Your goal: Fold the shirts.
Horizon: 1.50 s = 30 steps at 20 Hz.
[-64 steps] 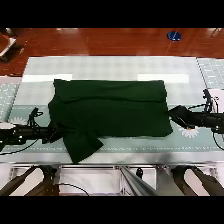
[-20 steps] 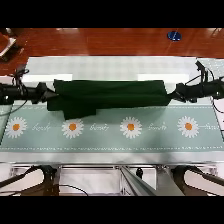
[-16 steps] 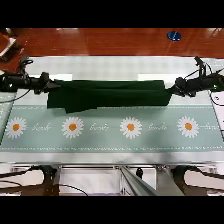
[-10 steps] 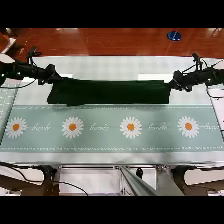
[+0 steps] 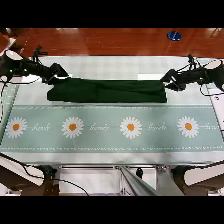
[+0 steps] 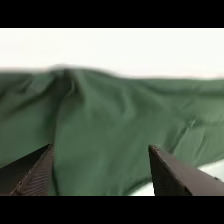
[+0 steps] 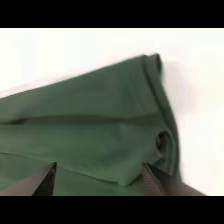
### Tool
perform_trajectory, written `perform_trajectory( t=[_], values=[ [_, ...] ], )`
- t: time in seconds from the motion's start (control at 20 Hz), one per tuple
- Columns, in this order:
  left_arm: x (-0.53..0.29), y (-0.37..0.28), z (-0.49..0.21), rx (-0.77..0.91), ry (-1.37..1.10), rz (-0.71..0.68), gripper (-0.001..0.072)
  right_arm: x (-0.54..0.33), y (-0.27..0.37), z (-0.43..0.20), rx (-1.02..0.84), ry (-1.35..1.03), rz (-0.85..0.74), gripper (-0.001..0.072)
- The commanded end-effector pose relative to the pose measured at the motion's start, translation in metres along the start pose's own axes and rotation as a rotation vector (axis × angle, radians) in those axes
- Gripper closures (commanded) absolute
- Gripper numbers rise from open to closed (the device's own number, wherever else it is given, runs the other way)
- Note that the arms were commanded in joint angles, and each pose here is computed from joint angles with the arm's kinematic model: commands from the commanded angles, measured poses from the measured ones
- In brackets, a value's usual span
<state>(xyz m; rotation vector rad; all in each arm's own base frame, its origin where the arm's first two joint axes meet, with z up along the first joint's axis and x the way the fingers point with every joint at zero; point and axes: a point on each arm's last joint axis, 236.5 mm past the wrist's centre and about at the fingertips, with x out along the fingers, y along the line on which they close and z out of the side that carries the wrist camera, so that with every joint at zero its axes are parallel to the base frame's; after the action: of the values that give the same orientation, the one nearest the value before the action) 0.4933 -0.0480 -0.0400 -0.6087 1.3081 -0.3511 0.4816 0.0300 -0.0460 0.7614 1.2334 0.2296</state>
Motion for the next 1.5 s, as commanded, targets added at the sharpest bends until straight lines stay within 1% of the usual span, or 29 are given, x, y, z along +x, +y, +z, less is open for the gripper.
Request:
perform_trajectory(
  t=[0.0, 0.1, 0.2, 0.3, 0.35, 0.4, 0.5, 0.6, 0.7, 0.75, 0.95, 1.1, 1.15, 1.2, 1.25, 1.3, 1.35, 1.4, 1.45],
  values=[
    [-0.014, 0.032, -0.036, -0.083, 0.161, 0.092, 0.0007, -0.024, 0.005, -0.008, 0.011, 0.04, 0.068, 0.0097],
    [-0.045, 0.06, -0.057, -0.149, 0.234, 0.161, 0.0007, -0.06, -0.009, -0.013, 0.024, 0.05, 0.057, 0.0096],
    [-0.08, 0.078, -0.068, -0.199, 0.235, 0.194, 0.0007, -0.1, -0.039, -0.017, 0.012, 0.028, -0.048, 0.0096],
    [-0.104, 0.081, -0.06, -0.196, 0.115, 0.209, 0.0007, -0.136, -0.08, -0.019, 0.004, -0.011, -0.239, 0.0097],
    [-0.113, 0.08, -0.054, -0.193, 0.017, 0.224, 0.0007, -0.147, -0.097, -0.021, 0.009, -0.019, -0.311, 0.0097],
    [-0.118, 0.077, -0.048, -0.187, -0.092, 0.236, 0.0008, -0.15, -0.106, -0.023, 0.034, -0.034, -0.332, 0.0097],
    [-0.12, 0.06, -0.048, -0.167, -0.311, 0.225, 0.0008, -0.131, -0.11, -0.025, 0.088, -0.055, -0.28, 0.0097],
    [-0.105, 0.032, -0.071, -0.092, -0.406, 0.191, 0.0007, -0.1, -0.094, -0.021, 0.116, -0.088, -0.171, 0.0097],
    [-0.082, 0.011, -0.102, -0.043, -0.363, 0.17, 0.0008, -0.066, -0.08, -0.024, 0.118, -0.044, -0.106, 0.0097],
    [-0.073, 0.001, -0.113, -0.02, -0.321, 0.157, 0.0008, -0.051, -0.079, -0.028, 0.113, -0.007, -0.103, 0.0097],
    [-0.054, -0.031, -0.121, 0.049, -0.287, 0.115, 0.0008, -0.002, -0.06, -0.035, 0.085, 0.111, -0.057, 0.0096],
    [-0.049, -0.039, -0.124, 0.056, -0.272, 0.1, 0.0008, 0.028, -0.044, -0.042, 0.084, 0.16, -0.008, 0.0097],
    [-0.048, -0.043, -0.124, 0.015, -0.276, 0.078, 0.0008, 0.036, -0.041, -0.043, 0.081, 0.167, -0.005, 0.0103],
    [-0.048, -0.049, -0.123, -0.012, -0.281, 0.047, 0.0008, 0.041, -0.039, -0.042, 0.079, 0.165, -0.011, 0.0149],
    [-0.048, -0.052, -0.122, -0.021, -0.284, 0.033, 0.0008, 0.042, -0.036, -0.037, 0.092, 0.152, -0.014, 0.0262],
    [-0.048, -0.053, -0.122, -0.022, -0.284, 0.031, 0.0008, 0.039, -0.031, -0.032, 0.09, 0.14, -0.008, 0.0451],
    [-0.048, -0.053, -0.123, -0.016, -0.281, 0.03, 0.0008, 0.032, -0.023, -0.029, 0.06, 0.147, 0.004, 0.0671],
    [-0.047, -0.055, -0.125, 0.005, -0.272, 0.026, 0.0012, 0.022, -0.014, -0.028, 0.019, 0.154, 0.015, 0.0675],
    [-0.045, -0.06, -0.129, 0.03, -0.256, 0.015, 0.0184, 0.007, -0.006, -0.028, -0.024, 0.151, 0.018, 0.0675]
  ],
)
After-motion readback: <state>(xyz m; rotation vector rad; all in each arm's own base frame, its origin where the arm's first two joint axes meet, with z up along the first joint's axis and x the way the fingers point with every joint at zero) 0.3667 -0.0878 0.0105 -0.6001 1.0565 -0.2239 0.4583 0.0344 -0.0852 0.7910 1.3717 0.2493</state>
